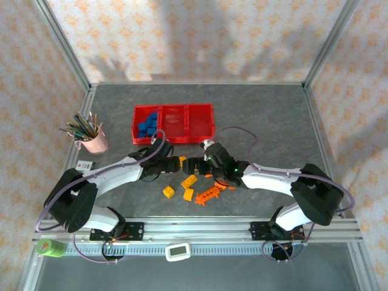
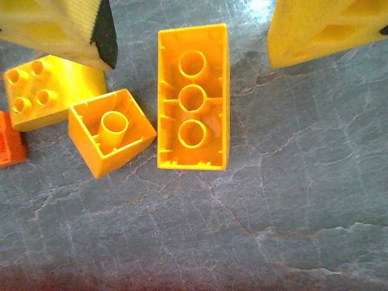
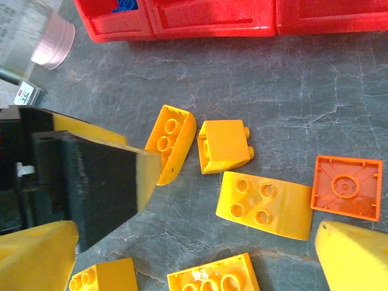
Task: Sort the legos into containers by color
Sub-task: Pick up the lego from the center of the table, then place the lego in the container, then pick up the lego from the center of the table, then place the lego in the container, then pick up the lego from the middle-left of the table.
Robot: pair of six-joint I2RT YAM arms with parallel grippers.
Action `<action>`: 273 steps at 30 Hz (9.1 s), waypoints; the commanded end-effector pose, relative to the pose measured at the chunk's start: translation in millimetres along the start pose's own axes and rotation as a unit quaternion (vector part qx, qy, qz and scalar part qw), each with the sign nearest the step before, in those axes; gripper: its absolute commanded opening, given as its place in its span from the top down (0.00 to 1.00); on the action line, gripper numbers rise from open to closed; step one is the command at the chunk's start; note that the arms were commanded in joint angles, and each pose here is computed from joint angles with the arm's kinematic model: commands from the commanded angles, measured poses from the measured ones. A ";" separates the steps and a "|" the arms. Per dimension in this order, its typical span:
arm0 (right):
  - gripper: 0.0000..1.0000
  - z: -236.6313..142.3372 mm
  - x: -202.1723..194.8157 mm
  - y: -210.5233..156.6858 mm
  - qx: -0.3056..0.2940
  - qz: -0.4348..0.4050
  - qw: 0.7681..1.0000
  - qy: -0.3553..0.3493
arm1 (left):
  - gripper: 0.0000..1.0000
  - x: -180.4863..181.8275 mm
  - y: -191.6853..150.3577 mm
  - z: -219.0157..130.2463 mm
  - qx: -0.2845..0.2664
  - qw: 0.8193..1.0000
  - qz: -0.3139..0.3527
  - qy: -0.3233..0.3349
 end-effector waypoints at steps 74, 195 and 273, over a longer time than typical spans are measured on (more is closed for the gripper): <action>0.00 -40.4 -32.6 71.6 -0.079 0.043 0.994 -0.062 | 0.40 -18.4 155.4 -21.7 -0.124 0.992 -0.019 0.033; 0.00 -41.2 -21.5 90.4 -0.106 0.061 0.992 -0.006 | 0.48 -7.3 222.0 43.0 -0.124 0.983 -0.028 0.131; 0.00 -46.3 -14.2 -10.6 -0.036 -0.047 0.998 0.002 | 0.39 -32.4 -76.5 -37.3 0.019 0.997 -0.069 0.025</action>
Point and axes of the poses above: each hand's point on the last joint's axis, 136 mm out from that joint toward the fingers, its own z axis out along the fingers, its own x axis along the line the jaws close on, y = z × x, the point moved 6 cm from there along -z, back along the fingers, and after that the axes turned 4 degrees about z, right-handed, at the moved point
